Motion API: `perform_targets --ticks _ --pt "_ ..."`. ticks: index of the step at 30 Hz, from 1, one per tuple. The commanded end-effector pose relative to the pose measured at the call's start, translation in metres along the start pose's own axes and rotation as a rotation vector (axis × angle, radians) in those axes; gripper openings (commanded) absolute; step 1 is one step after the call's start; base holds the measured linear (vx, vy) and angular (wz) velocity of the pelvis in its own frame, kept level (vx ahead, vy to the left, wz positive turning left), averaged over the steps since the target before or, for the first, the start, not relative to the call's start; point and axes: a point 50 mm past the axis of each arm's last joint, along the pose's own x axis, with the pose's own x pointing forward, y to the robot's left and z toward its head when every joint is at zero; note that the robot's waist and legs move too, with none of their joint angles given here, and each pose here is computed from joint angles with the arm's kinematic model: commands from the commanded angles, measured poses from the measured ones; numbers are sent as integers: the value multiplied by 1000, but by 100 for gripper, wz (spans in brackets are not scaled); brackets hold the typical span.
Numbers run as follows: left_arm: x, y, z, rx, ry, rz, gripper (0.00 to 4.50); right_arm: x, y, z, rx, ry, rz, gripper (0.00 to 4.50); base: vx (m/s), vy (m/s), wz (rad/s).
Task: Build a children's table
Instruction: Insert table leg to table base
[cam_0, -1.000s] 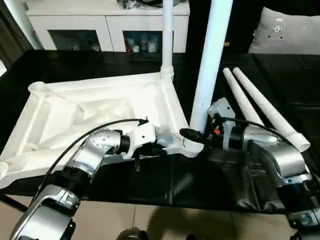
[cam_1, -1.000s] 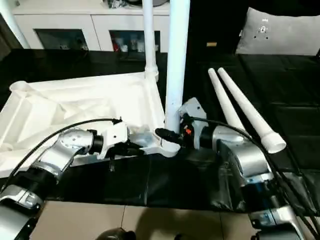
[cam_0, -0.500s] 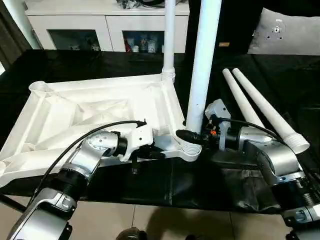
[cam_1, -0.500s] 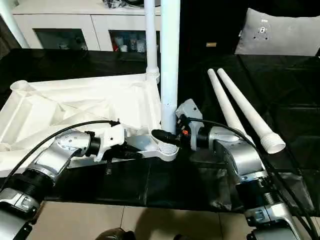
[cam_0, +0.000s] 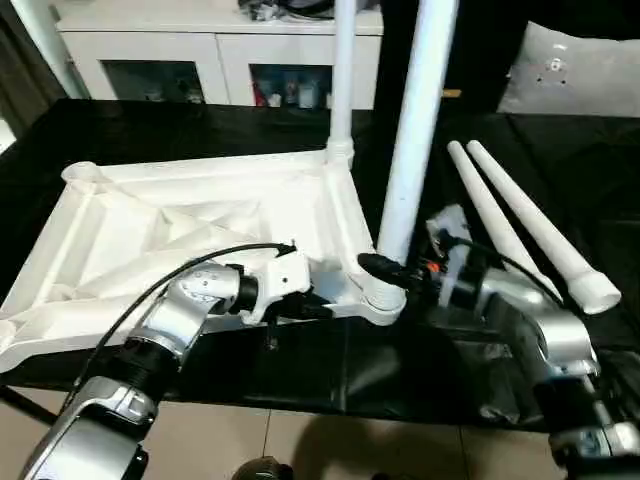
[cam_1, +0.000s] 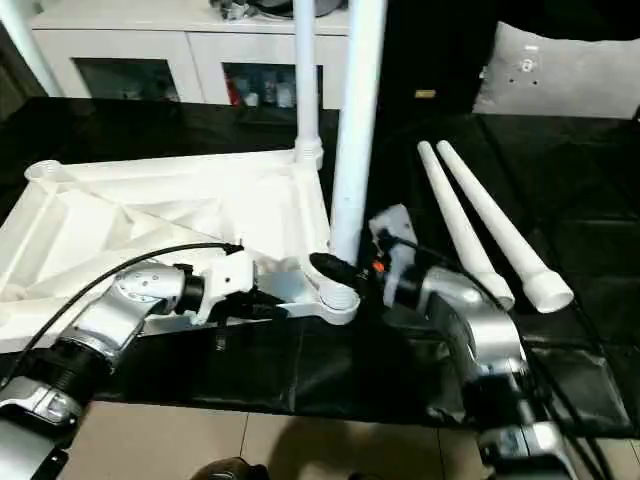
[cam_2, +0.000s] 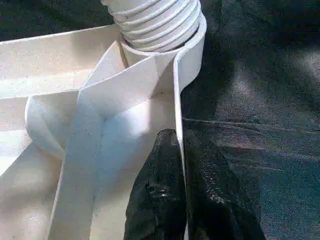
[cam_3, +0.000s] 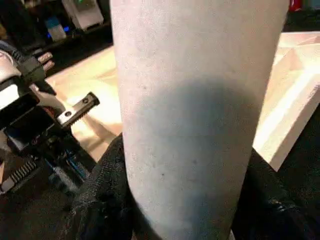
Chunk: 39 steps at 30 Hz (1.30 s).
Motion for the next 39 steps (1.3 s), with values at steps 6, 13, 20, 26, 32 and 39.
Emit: perform_targets --ticks 6,13,20,26,32,39 --pt "1 4 4 -30 -61 33 0 -19 5 -30 108 -18 -48 193 0 0 0" --pt "2 4 3 -32 -56 34 0 -26 7 -34 66 -23 -70 193 0 0 0" --pt "1 5 2 -28 -48 36 0 -26 8 -41 -60 98 -49 192 0 0 0" --pt "-2 5 1 -7 -25 21 0 -18 3 -41 -180 235 2 192 0 0 0" --pt "-3 9 3 32 2 -18 0 -13 2 -41 -240 333 92 192 0 0 0" --pt "-3 20 12 61 7 -18 0 -13 4 -43 -243 366 132 192 0 0 0"
